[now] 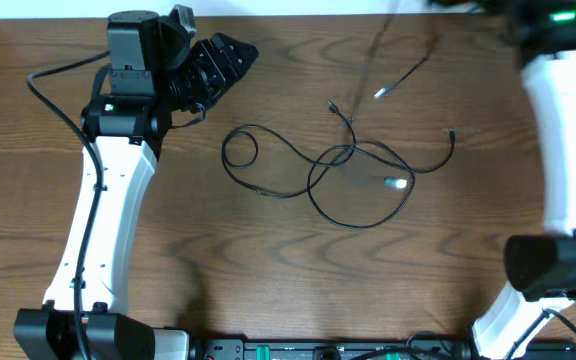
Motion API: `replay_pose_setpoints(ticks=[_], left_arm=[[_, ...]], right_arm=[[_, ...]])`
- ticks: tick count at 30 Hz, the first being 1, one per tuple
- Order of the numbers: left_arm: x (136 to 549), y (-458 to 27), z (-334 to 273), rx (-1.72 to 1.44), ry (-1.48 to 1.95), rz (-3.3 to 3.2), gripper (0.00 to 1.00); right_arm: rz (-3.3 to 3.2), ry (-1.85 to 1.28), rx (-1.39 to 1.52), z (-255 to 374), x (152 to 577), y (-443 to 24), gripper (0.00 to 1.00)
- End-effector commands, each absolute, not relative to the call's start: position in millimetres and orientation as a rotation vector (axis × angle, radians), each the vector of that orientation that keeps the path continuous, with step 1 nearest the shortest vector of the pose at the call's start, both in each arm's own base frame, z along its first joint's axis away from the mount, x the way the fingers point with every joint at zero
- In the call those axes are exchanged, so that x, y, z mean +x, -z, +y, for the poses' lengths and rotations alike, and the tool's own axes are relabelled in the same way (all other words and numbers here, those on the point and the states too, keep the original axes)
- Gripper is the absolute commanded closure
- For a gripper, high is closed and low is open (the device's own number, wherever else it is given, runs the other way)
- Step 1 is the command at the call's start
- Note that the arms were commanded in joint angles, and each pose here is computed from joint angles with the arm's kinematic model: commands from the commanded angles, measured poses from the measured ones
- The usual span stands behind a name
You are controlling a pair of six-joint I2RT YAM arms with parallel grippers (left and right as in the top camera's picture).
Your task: Untangle cables
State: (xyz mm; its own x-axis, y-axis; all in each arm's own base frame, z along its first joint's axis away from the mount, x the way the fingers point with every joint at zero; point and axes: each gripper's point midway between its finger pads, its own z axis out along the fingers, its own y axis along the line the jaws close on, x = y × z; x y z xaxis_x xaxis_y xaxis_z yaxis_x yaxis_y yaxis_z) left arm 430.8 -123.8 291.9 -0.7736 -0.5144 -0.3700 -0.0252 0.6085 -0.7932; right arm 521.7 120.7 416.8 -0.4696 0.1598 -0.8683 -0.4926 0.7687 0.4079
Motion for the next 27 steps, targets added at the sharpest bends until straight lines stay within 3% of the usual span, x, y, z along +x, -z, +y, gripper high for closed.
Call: replay_pose_setpoints(ticks=[1, 5, 21, 27], left_arm=[[432.9, -294.8, -121.2, -0.377, 1.054, 2.238, 0.32], [432.9, -294.8, -121.4, -0.37, 1.051, 2.238, 0.32], [437.6, -280.1, -121.7, -0.378, 1.043, 2.272, 0.31], [441.0, -277.0, -115.6, -0.405, 0.993, 2.27, 0.31]], right_arm=[[1.739, -0.745, -0.176, 70.3, 488.8, -512.2, 0.99], [1.65, -0.699, -0.004, 3.2, 476.9, -552.6, 0.99], [1.52, -0.701, 0.191, -106.0, 454.7, -582.9, 0.99], [1.411, -0.548, 0.374, -197.4, 425.6, -597.5, 0.99]])
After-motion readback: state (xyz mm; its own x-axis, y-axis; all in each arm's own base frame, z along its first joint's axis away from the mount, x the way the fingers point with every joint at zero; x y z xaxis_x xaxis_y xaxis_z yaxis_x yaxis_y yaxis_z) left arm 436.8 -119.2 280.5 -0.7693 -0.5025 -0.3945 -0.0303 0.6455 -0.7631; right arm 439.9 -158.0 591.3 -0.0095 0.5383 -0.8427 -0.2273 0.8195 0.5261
